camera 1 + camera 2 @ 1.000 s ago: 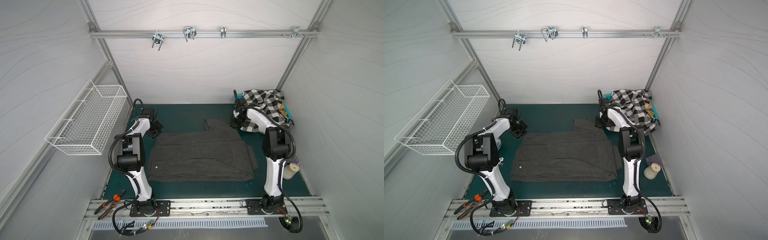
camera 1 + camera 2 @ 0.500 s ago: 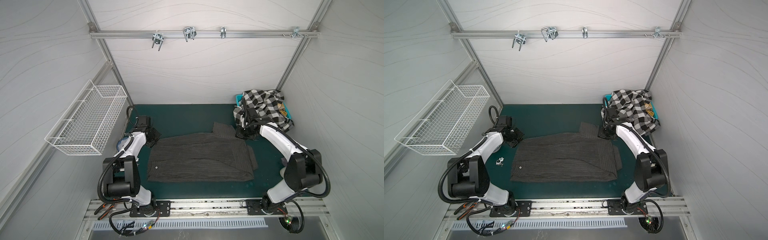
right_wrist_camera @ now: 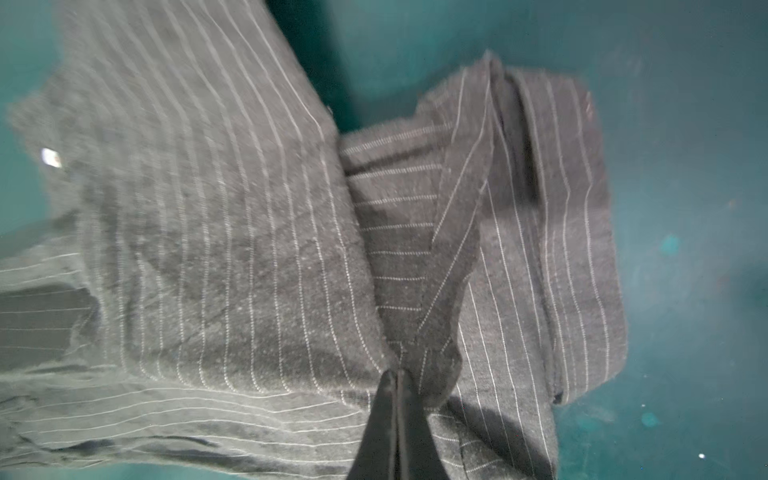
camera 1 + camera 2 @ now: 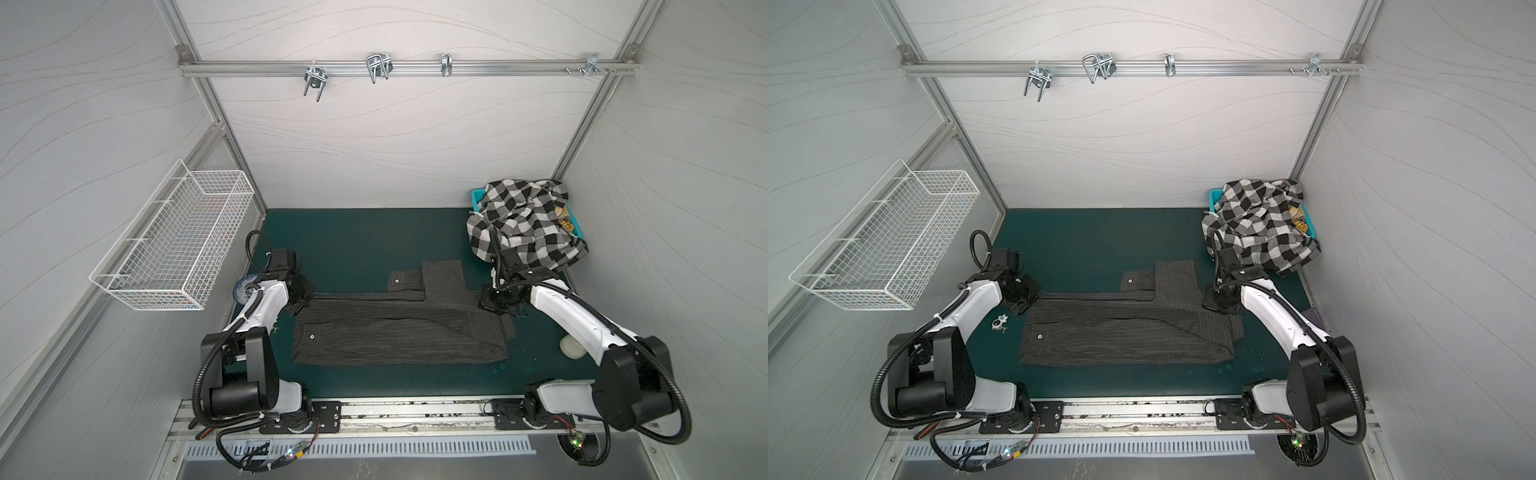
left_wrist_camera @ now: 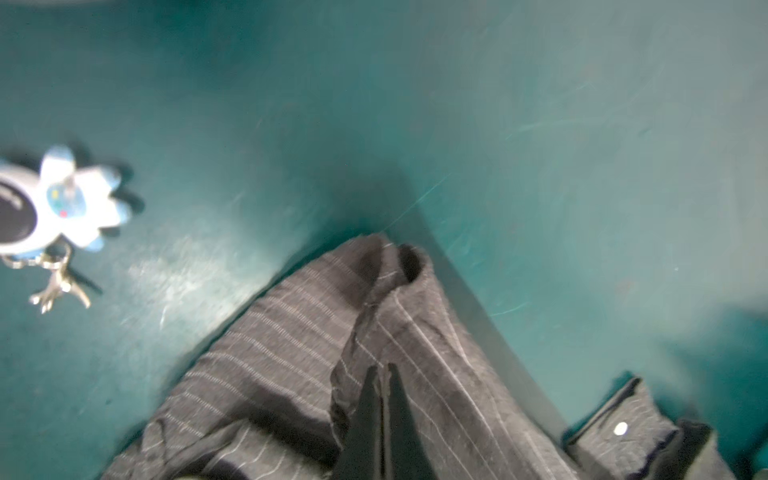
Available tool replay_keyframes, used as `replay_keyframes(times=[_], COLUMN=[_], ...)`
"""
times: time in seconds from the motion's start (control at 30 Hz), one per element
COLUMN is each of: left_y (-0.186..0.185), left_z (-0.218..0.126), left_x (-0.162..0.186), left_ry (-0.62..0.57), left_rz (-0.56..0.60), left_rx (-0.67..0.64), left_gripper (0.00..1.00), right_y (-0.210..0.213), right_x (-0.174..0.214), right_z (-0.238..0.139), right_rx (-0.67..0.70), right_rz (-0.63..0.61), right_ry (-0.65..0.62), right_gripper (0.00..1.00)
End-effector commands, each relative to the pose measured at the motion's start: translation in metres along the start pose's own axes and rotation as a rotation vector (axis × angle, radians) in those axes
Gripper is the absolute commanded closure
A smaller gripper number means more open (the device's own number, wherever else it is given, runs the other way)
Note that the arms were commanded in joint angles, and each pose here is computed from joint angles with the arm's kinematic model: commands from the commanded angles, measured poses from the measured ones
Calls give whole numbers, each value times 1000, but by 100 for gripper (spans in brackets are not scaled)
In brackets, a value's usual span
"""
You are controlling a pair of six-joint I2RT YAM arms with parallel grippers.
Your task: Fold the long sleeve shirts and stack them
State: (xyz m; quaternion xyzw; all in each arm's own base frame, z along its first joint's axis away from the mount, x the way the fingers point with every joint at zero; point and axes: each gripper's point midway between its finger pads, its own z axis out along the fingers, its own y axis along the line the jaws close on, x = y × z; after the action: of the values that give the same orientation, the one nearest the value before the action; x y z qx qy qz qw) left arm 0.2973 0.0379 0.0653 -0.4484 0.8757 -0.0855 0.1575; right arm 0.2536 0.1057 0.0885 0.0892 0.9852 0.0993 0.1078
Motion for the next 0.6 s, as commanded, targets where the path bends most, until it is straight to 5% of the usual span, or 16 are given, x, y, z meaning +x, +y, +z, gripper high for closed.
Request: replay_keyframes(times=[0.0,0.1,0.13,0.2,0.27,0.33,0.47,0.57], left_y=[18,29,31,36,35,30,19,12], left_z=[0,5,4,0,-13,-32,-51,-33], left_x=[6,17,20,24,23,15,6,15], left_ry=[-14,13,20,29,13,-28,-42,45], left_rz=[-24,-31,-29,-41,-50,-51,-38,-30], left_rx=[-40,-69,-71,-86,-83,-69,-59,-44], left_gripper=[100,100,82,55,46,38,37,60], right_y=[-11,-11,-11,-12,-8,0,22,54], right_x=[7,11,13,16,12,3,-26,-54], right_z=[14,23,26,25,14,-7,-36,-36], right_rx=[75,85,84,107,107,97,59,-10], right_rz=[-3,-5,-11,-17,-31,-50,-65,-122], right_ry=[26,55,73,104,83,34,-28,-22], right_gripper=[100,100,96,71,50,40,29,27])
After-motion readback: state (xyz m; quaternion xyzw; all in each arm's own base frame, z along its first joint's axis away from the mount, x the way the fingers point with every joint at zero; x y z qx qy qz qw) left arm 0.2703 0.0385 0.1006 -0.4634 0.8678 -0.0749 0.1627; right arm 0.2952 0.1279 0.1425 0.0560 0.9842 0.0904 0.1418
